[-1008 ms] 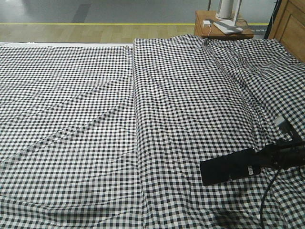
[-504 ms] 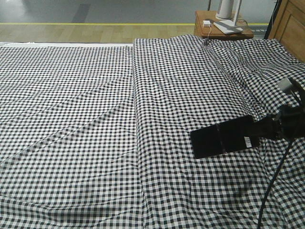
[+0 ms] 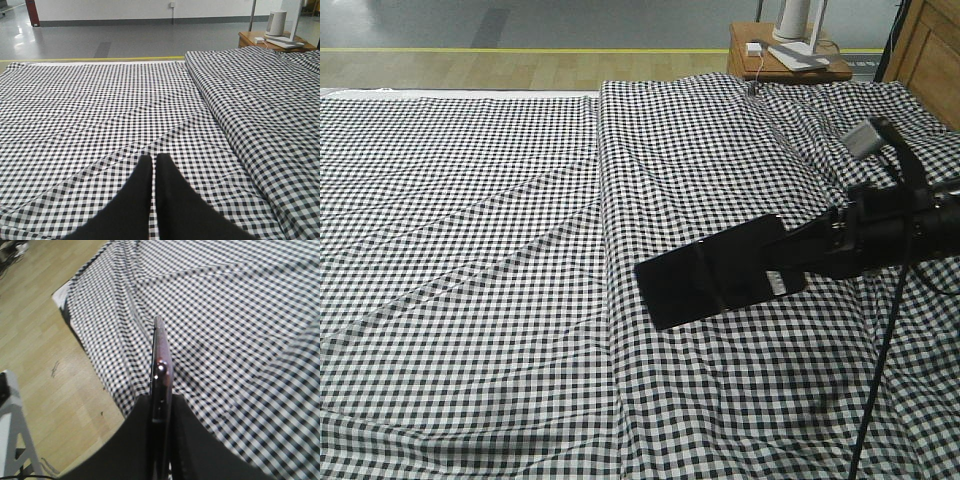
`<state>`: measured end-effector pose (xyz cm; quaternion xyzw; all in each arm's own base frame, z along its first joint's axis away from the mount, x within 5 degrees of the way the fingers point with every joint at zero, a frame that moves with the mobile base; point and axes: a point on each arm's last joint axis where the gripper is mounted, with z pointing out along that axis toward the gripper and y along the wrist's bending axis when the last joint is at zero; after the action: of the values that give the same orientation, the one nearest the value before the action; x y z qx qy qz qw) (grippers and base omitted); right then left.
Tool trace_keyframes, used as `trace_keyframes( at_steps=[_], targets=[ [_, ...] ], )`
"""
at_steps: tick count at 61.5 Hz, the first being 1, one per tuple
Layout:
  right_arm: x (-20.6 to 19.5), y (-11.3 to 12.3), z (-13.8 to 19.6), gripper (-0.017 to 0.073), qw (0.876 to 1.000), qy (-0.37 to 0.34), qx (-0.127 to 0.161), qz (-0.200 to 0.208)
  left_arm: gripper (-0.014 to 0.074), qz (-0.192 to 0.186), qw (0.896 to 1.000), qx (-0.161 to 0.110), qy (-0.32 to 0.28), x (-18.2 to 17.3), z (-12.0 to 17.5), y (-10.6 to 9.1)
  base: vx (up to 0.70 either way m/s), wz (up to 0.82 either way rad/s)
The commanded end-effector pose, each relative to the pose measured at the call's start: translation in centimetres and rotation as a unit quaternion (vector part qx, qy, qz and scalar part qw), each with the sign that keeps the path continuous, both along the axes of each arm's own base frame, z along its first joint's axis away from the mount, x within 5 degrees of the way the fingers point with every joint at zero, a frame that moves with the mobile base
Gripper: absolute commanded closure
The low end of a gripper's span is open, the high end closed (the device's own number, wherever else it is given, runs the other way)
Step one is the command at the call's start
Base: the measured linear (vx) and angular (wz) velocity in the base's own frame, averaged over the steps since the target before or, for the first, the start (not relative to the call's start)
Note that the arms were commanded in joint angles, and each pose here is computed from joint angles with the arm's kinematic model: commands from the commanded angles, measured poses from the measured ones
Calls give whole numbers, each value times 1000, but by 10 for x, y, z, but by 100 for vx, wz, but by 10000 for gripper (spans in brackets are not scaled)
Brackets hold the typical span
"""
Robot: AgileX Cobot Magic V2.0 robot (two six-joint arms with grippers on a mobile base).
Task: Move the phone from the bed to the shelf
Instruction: 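Lift the phone off the sheet with the right gripper, then hold the phone raised in the right gripper while turning away from the bed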
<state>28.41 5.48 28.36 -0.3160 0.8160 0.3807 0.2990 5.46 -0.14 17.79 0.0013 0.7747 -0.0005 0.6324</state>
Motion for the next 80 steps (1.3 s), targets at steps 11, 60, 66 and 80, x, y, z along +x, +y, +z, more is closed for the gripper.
trace_keyframes(
  at_steps=[11,60,66,80],
  targets=[
    [-26,46,34,561,993,-19,72,96,593,6,999,-6,-39,1,6,1,0,0],
    [-103,80,101,561,967,-125,128,180,593,6,999,-6,-39,1,6,1,0,0],
    [-104,79,102,561,967,-127,129,180,593,6,999,-6,-39,1,6,1,0,0],
    [-104,79,102,561,967,-127,126,180,593,6,999,-6,-39,1,6,1,0,0]
  ],
)
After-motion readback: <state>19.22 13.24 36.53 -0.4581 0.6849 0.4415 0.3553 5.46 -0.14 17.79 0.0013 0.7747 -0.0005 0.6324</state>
